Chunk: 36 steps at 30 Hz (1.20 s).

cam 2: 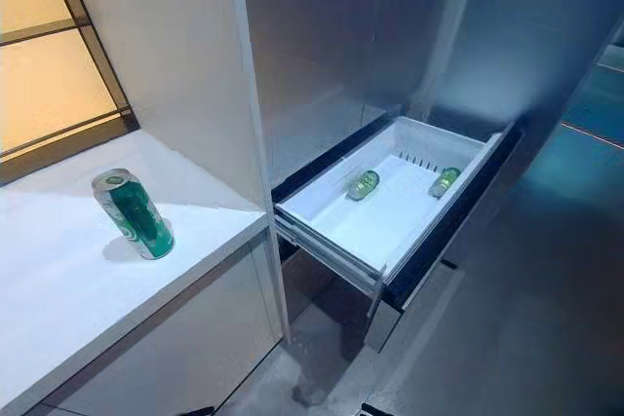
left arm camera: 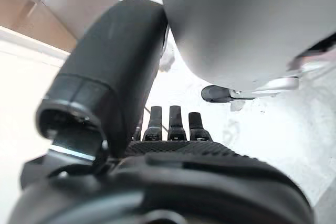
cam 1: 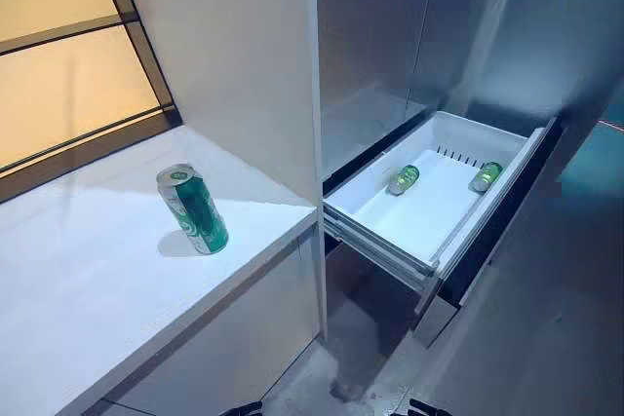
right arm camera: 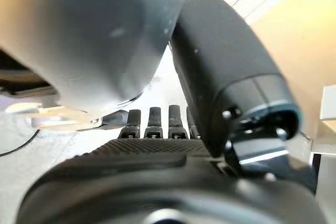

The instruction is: Put drinks into fridge and close the fridge

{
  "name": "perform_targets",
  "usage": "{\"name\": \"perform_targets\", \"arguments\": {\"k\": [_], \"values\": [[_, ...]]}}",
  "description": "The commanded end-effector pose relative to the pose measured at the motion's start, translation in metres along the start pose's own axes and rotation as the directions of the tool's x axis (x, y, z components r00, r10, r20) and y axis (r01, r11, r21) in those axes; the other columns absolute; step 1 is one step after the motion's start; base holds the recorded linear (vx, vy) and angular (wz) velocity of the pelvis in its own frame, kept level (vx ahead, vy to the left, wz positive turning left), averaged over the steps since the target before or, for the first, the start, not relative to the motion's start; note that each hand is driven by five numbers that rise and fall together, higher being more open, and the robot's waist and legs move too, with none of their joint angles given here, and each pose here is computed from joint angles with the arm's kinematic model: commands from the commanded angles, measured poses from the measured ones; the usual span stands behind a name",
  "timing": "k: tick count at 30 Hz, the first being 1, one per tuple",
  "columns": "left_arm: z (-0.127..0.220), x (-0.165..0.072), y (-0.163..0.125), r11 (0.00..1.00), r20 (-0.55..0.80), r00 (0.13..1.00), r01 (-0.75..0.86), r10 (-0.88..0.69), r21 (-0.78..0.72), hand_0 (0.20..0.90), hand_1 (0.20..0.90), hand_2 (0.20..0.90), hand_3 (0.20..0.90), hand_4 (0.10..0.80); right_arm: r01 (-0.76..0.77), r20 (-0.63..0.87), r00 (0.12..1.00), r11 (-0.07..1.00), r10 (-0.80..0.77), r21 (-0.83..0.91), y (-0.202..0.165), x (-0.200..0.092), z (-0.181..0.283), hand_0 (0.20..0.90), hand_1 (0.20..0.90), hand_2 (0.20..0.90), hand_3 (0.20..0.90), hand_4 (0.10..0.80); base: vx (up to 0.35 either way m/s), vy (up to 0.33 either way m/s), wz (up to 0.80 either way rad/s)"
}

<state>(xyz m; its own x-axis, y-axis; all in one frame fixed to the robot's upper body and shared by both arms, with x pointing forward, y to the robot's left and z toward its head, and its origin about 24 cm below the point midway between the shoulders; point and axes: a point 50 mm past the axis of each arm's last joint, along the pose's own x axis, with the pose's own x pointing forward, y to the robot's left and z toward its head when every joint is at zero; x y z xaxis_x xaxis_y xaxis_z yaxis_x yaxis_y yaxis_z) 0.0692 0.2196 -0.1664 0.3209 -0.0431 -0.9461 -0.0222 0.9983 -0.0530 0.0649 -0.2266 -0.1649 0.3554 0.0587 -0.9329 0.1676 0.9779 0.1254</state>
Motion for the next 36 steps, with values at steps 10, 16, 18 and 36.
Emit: {"name": "perform_targets", "arguments": {"k": [10, 16, 18, 36], "values": [[0.025, 0.004, -0.001, 0.999, 0.089, 0.996, -0.027, 0.024, 0.03, 0.9, 0.9, 0.9, 0.9, 0.8, -0.038, 0.009, 0.999, 0.998, 0.039, -0.059, 0.001, 0.003, 0.019, 0.9, 0.9, 0.9, 0.9, 0.8, 0.0, 0.0, 0.0], [0.045, 0.002, 0.002, 0.982, 0.229, 0.97, -0.115, 0.078, 0.152, 0.9, 0.9, 0.9, 0.9, 0.8, -0.037, 0.01, 0.999, 0.996, 0.038, -0.077, 0.001, 0.004, 0.021, 0.9, 0.9, 0.9, 0.9, 0.8, 0.0, 0.0, 0.0], [0.054, 0.001, 0.0, 0.971, 0.283, 0.957, -0.121, 0.059, 0.205, 0.9, 0.9, 0.9, 0.9, 0.8, -0.037, 0.007, 0.999, 0.995, 0.038, -0.088, -0.001, 0.003, 0.021, 0.9, 0.9, 0.9, 0.9, 0.8, 0.0, 0.0, 0.0], [0.232, -0.093, -0.045, 0.77, 0.694, 0.511, -0.094, -0.507, 0.631, 0.9, 0.9, 0.9, 0.9, 0.8, -0.009, 0.031, 0.999, 0.99, 0.014, -0.139, -0.013, 0.0, 0.038, 0.9, 0.9, 0.9, 0.9, 0.8, -0.005, 0.016, 0.0]]}}
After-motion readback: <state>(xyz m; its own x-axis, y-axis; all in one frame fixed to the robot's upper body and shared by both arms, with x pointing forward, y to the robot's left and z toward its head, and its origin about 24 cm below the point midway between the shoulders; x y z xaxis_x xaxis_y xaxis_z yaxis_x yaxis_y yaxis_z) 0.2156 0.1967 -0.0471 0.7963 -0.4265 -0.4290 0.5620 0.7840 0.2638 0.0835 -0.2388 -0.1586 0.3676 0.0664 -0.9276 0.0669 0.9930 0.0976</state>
